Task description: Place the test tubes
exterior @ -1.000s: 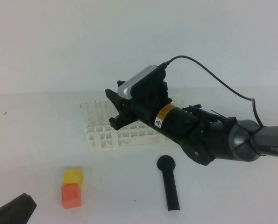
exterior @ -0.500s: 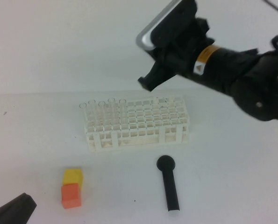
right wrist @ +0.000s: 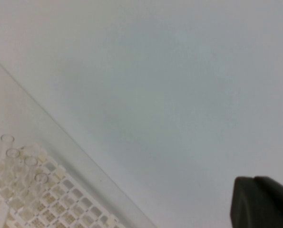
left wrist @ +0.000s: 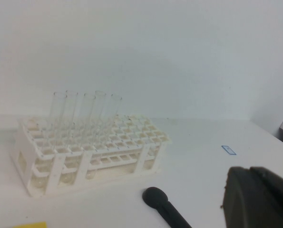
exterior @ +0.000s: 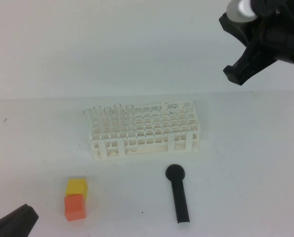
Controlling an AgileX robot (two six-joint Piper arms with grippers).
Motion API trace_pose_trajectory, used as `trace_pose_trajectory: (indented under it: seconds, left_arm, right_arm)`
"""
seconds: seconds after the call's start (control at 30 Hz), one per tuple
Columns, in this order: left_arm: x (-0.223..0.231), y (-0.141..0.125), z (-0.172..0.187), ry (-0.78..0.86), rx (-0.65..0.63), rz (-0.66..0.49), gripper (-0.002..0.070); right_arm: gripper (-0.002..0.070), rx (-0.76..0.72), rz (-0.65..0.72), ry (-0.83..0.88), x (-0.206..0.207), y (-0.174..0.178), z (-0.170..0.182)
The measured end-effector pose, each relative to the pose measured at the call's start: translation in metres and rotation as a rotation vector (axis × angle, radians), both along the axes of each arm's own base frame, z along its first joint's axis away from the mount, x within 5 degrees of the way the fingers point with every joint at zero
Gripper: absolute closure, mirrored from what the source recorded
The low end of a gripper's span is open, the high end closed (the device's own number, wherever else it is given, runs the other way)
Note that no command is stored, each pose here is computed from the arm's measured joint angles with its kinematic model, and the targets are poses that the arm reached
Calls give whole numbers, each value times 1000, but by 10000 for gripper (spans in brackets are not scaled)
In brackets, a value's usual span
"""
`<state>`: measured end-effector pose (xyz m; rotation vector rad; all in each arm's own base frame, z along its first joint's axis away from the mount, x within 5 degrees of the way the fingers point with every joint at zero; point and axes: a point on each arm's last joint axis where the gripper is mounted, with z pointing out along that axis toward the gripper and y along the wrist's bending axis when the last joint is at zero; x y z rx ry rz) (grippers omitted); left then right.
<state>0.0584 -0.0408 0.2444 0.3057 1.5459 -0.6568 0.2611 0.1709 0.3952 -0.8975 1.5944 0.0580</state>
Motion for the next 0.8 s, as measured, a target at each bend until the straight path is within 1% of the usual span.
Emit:
trace_pose_trajectory:
  seconds: [0.17,0.33,0.47,0.63,0.73,0.8]
  left_arm:
    - [0,0,0,0,0,0,676]
    - [0,0,0,-1,-1,1,676]
    - [0,0,0,-1,-1,1,676]
    - [0,0,0,-1,-1,1,676]
    - [0,0,0,2,1,-1,676]
    - [0,0,0,3,2,-2,676]
  right_arm:
    - [678,-11,-2,16,-1,-1,-3]
    - [678,4,5,-11,3,2,-3]
    - [678,14,-26,-12,11,-4,-5]
    - [678,41,-102,-28,19,-27,-2]
    - [678,46,-158,-36,9,-50,4]
    - [678,45,-201,-37,-7,-70,5]
